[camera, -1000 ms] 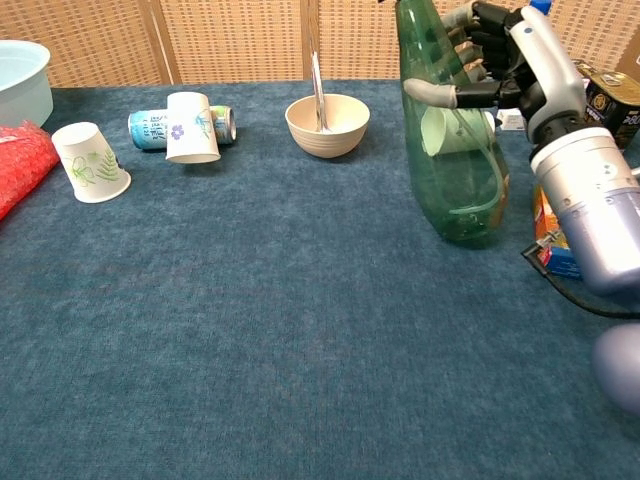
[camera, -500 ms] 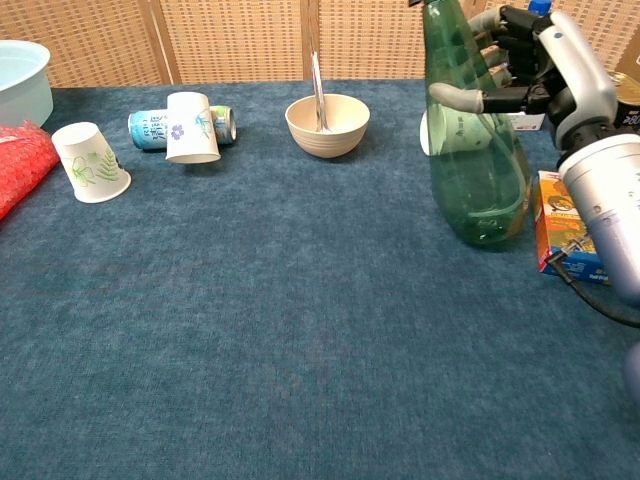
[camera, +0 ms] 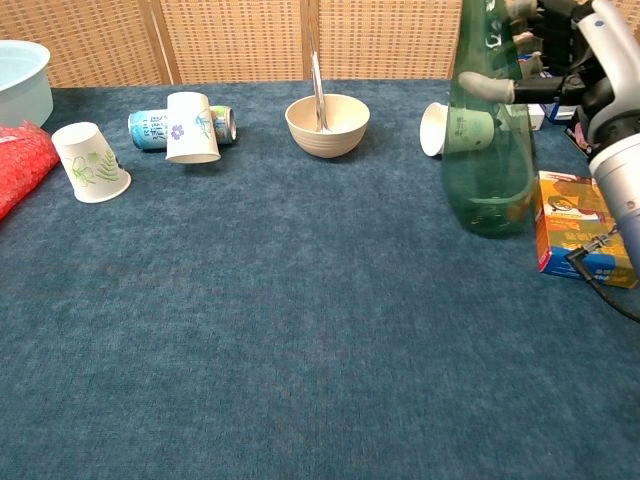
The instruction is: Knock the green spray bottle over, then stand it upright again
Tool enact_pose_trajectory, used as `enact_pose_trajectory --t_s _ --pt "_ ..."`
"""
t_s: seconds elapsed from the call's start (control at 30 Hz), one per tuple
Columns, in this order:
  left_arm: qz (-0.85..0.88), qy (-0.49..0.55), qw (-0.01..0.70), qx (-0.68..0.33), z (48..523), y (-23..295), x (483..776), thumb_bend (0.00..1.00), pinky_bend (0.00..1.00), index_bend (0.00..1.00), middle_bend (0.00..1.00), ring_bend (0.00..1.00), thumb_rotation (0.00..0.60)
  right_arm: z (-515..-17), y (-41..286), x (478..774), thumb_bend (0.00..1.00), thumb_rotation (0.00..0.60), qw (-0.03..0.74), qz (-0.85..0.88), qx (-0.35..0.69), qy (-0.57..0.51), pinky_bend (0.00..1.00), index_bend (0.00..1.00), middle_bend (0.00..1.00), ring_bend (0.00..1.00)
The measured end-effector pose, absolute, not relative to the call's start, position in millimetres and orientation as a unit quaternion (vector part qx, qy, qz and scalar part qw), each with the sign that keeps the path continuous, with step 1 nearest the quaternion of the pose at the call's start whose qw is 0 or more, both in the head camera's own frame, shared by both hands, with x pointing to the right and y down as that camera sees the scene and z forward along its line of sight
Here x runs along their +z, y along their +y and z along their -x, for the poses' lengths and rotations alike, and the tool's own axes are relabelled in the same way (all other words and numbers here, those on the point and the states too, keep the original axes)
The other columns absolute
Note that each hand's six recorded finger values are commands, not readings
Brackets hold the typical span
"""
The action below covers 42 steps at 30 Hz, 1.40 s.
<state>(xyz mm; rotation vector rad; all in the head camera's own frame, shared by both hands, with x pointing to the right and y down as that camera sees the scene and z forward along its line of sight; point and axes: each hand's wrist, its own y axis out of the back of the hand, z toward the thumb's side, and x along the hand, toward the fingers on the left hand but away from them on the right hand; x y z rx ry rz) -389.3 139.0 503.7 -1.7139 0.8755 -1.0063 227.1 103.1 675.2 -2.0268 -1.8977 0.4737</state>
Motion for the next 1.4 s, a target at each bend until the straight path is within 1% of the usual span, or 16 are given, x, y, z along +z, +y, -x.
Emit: enact_pose_trajectory --t_s 0.1,0.4,0.53,0.67,1.03,1.13,1.4 --pt "0.698 0.357 0.467 -0.409 388.8 138.9 503.4 0.17 0.09 0.04 0.00 0.00 0.308 -229.3 104.8 674.0 0.15 0.600 0.151 0.709 0.164 -0.669 0.47 0.57 0.44 0.42" --pt "0.698 0.357 0.466 -0.411 390.1 139.2 503.3 0.17 0.09 0.04 0.00 0.00 0.318 -228.4 106.1 673.2 0.15 0.600 0.142 0.710 0.168 -0.669 0.44 0.56 0.44 0.41" --pt "0.699 0.357 0.465 -0.411 390.6 139.1 503.9 0.17 0.09 0.04 0.00 0.00 0.311 -232.0 106.4 672.9 0.15 0.600 0.146 0.706 0.171 -0.671 0.40 0.54 0.42 0.40" --pt "0.701 0.356 0.464 -0.409 388.8 138.2 505.1 0.17 0.09 0.04 0.00 0.00 0.318 -234.5 106.1 670.8 0.15 0.599 0.152 0.704 0.172 -0.672 0.38 0.51 0.41 0.39" --pt "0.704 0.355 0.464 -0.404 385.8 137.3 506.0 0.17 0.09 0.04 0.00 0.00 0.316 -240.0 103.1 664.4 0.15 0.494 0.168 0.701 0.180 -0.669 0.33 0.47 0.38 0.36" --pt "0.705 0.355 0.463 -0.403 385.1 137.6 506.0 0.17 0.09 0.04 0.00 0.00 0.316 -241.1 103.1 664.4 0.15 0.480 0.169 0.702 0.183 -0.668 0.31 0.44 0.38 0.35" --pt "0.706 0.353 0.465 -0.402 384.0 137.7 505.9 0.17 0.09 0.04 0.00 0.00 0.316 -244.0 104.4 663.9 0.15 0.468 0.171 0.701 0.188 -0.666 0.30 0.44 0.38 0.35"
